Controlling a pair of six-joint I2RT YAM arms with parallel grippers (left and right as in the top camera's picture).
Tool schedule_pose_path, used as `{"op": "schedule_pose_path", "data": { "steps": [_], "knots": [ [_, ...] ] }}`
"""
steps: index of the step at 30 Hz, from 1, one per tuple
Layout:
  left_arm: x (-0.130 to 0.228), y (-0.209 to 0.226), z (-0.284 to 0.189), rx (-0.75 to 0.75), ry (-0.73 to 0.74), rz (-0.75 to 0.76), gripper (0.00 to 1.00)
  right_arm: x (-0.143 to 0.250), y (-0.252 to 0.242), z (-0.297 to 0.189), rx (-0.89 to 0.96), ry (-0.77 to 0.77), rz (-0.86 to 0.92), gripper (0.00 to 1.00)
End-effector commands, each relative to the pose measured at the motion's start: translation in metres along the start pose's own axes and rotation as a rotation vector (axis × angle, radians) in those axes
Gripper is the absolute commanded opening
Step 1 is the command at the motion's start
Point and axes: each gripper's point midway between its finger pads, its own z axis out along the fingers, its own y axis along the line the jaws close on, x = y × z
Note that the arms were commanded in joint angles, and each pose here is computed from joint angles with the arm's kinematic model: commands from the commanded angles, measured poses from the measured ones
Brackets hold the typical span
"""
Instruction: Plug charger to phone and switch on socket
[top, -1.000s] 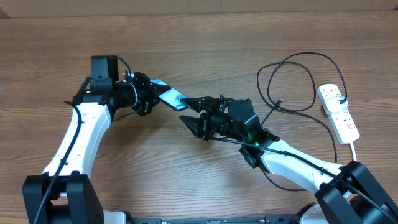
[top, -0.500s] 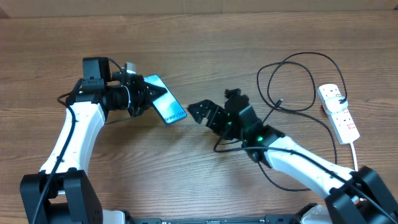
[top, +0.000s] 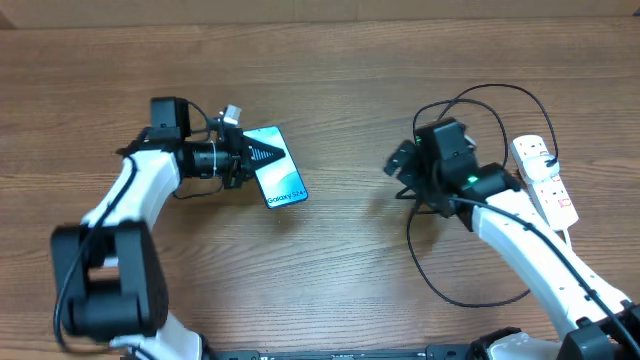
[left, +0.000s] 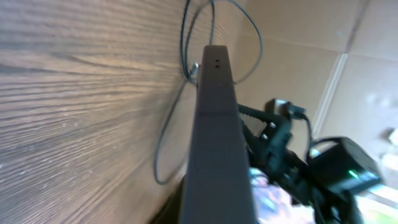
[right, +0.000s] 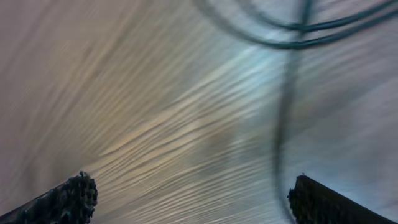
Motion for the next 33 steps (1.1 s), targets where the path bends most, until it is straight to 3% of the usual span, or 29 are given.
{"op": "schedule_pose_path", "data": {
  "steps": [1, 12, 26, 33],
  "knots": [
    [0.013, -0.015, 0.004, 0.216, 0.140, -0.046, 0.04, -0.019, -0.016, -0.006, 0.056, -0.060, 0.067, 1.00],
    [0.031, -0.016, 0.025, 0.263, 0.249, -0.103, 0.04, -0.028, -0.043, 0.009, 0.155, -0.111, 0.130, 1.00],
    [0.032, -0.012, 0.031, 0.226, 0.250, -0.126, 0.04, -0.009, -0.053, 0.055, 0.223, -0.004, 0.145, 1.00],
    [0.032, -0.011, 0.031, 0.215, 0.247, -0.136, 0.04, -0.013, -0.048, 0.062, 0.201, -0.021, 0.147, 0.87]
  ]
}}
